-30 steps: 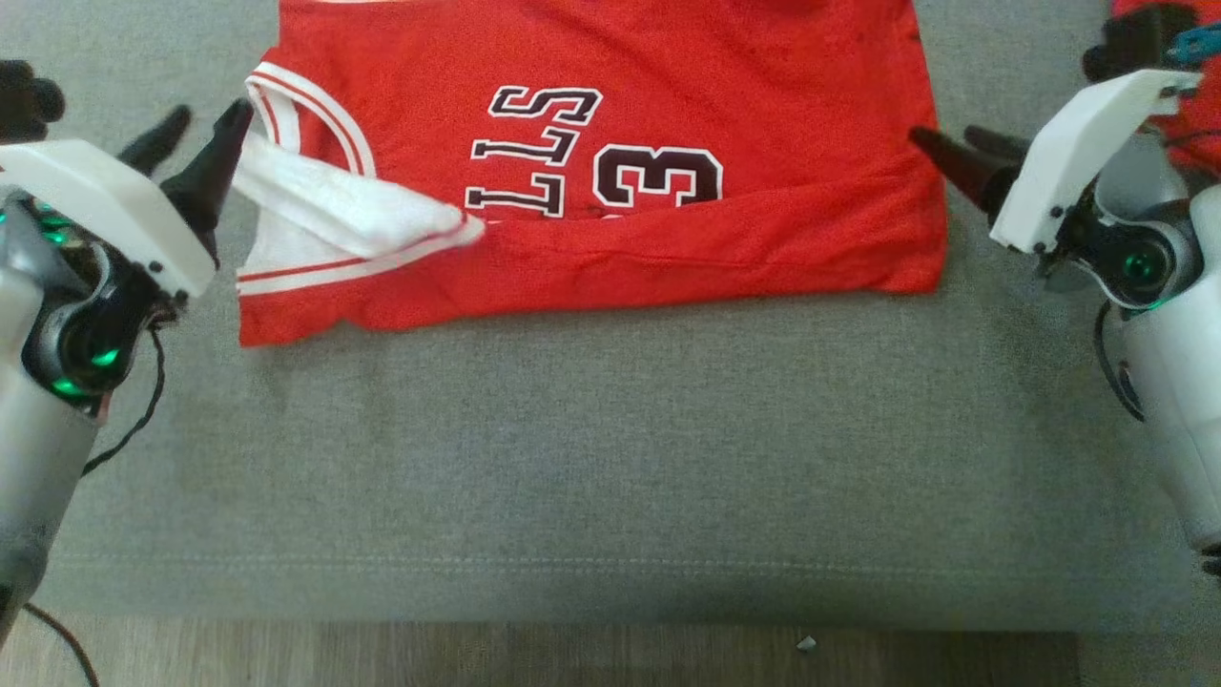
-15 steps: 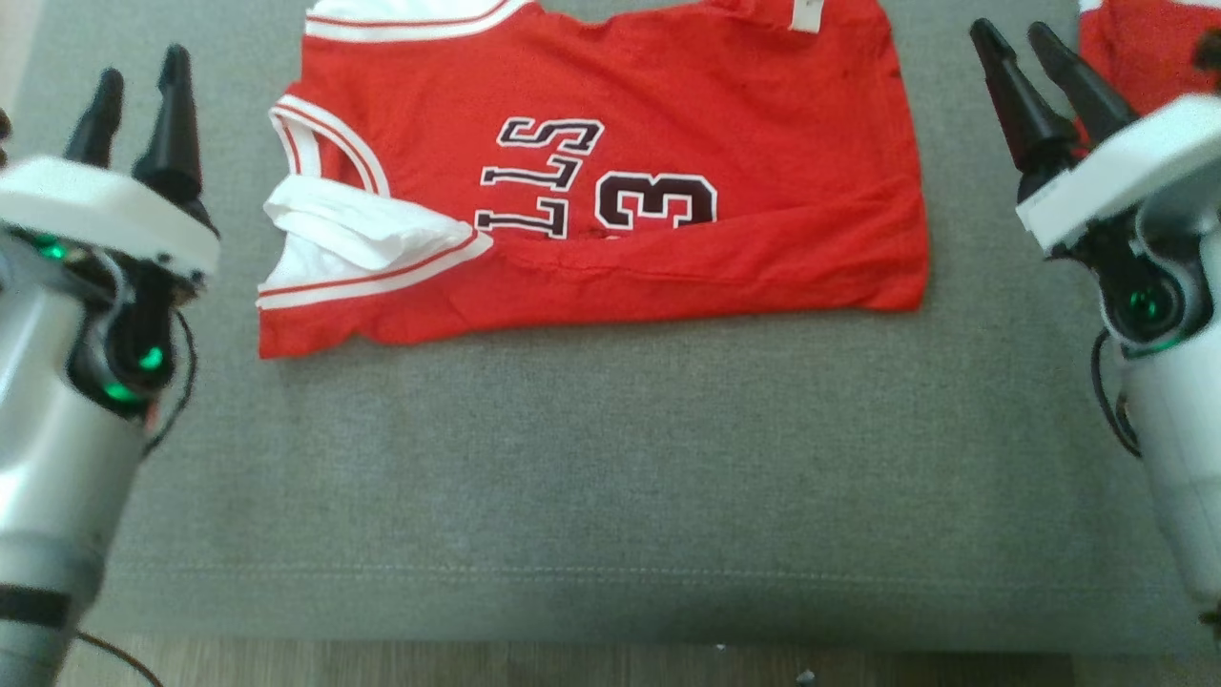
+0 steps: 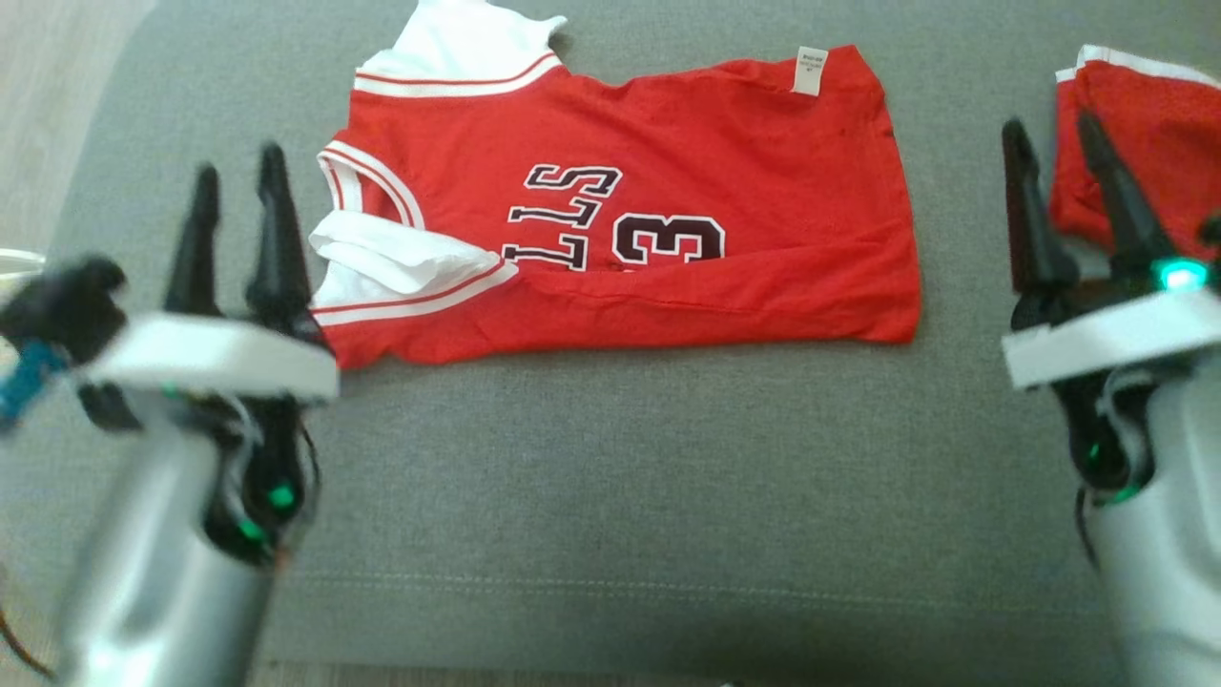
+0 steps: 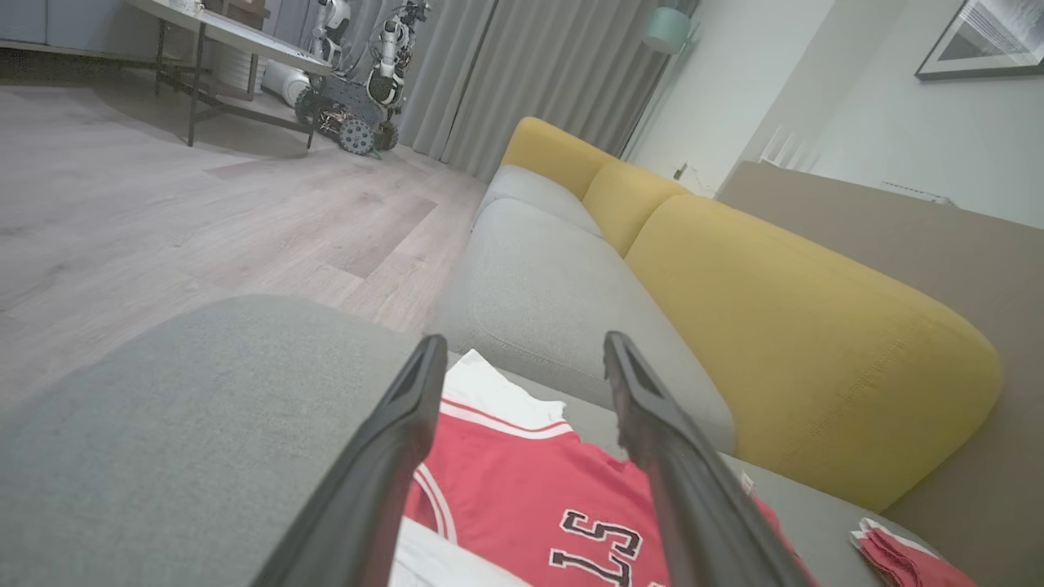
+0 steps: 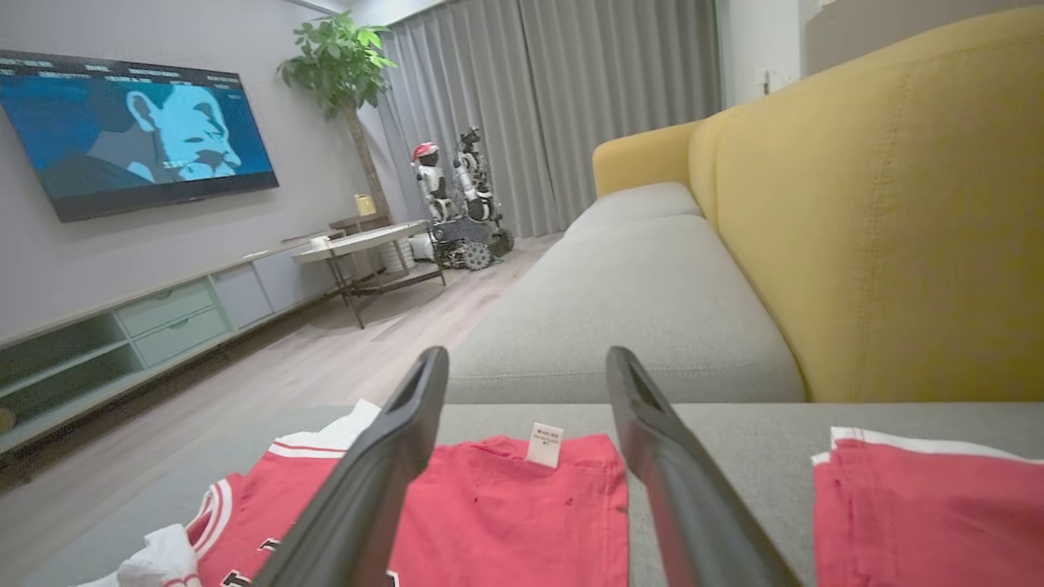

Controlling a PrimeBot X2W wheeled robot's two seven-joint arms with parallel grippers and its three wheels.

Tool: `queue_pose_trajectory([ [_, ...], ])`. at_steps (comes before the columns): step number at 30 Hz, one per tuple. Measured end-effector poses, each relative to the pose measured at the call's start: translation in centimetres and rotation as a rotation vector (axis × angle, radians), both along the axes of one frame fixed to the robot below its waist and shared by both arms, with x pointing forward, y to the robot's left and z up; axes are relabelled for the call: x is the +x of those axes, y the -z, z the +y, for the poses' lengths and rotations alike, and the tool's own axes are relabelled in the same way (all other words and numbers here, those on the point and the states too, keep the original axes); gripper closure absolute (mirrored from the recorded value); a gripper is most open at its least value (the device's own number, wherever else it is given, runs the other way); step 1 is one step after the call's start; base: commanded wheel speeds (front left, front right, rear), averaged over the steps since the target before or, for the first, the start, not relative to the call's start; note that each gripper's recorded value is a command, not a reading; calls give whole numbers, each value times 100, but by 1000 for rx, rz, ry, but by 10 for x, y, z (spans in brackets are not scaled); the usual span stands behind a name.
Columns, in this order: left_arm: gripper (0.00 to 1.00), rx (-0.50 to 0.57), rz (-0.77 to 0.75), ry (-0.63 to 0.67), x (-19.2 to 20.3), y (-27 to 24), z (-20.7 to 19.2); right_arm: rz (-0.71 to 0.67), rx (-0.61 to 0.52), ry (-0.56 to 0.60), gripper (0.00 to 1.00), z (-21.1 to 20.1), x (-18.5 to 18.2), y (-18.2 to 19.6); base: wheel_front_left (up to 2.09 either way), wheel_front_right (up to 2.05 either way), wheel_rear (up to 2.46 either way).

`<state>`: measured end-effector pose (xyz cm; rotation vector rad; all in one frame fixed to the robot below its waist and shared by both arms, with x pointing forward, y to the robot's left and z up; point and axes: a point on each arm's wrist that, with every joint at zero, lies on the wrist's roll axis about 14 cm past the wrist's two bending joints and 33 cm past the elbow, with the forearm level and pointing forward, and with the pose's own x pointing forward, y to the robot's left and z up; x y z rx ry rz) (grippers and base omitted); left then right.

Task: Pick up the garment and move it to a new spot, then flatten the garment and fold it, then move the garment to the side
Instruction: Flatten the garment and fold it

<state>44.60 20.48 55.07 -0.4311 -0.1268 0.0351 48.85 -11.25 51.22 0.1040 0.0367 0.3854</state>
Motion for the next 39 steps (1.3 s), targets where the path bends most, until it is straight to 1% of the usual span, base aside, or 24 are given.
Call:
queue_pose_trajectory([
  [2, 0, -30, 7, -18, -14, 8, -5, -25, 0, 9, 0, 4, -10, 1, 0, 0, 0],
  [4, 0, -35, 22, -9, -28, 19, -12, -39, 5, 22, 0, 6, -20, 3, 0, 0, 0],
  [7, 0, -45, 52, -18, -46, 36, -15, -25, 32, 50, 0, 8, -36, 11, 0, 0, 0],
  [12, 0, -25, 97, -28, -54, 56, -15, 14, 35, 93, 0, 1, -47, 26, 0, 0, 0],
  [16, 0, 67, 153, -18, -54, 75, -15, 10, 38, 99, 0, 1, -48, 26, 0, 0, 0],
  [21, 0, 147, 249, 0, -48, 106, -15, 17, 34, 102, 0, 0, -47, 28, 0, 0, 0],
  [30, 0, 225, 411, 30, -24, 140, -5, 35, 34, 124, 0, -7, -47, 36, 0, 0, 0],
  [35, 0, 276, 519, 82, -16, 163, -6, 36, 34, 135, 0, -11, -41, 37, 0, 0, 0],
  [39, 0, 346, 605, 117, -11, 183, -5, 42, 34, 145, 0, -14, -37, 41, 0, 0, 0],
])
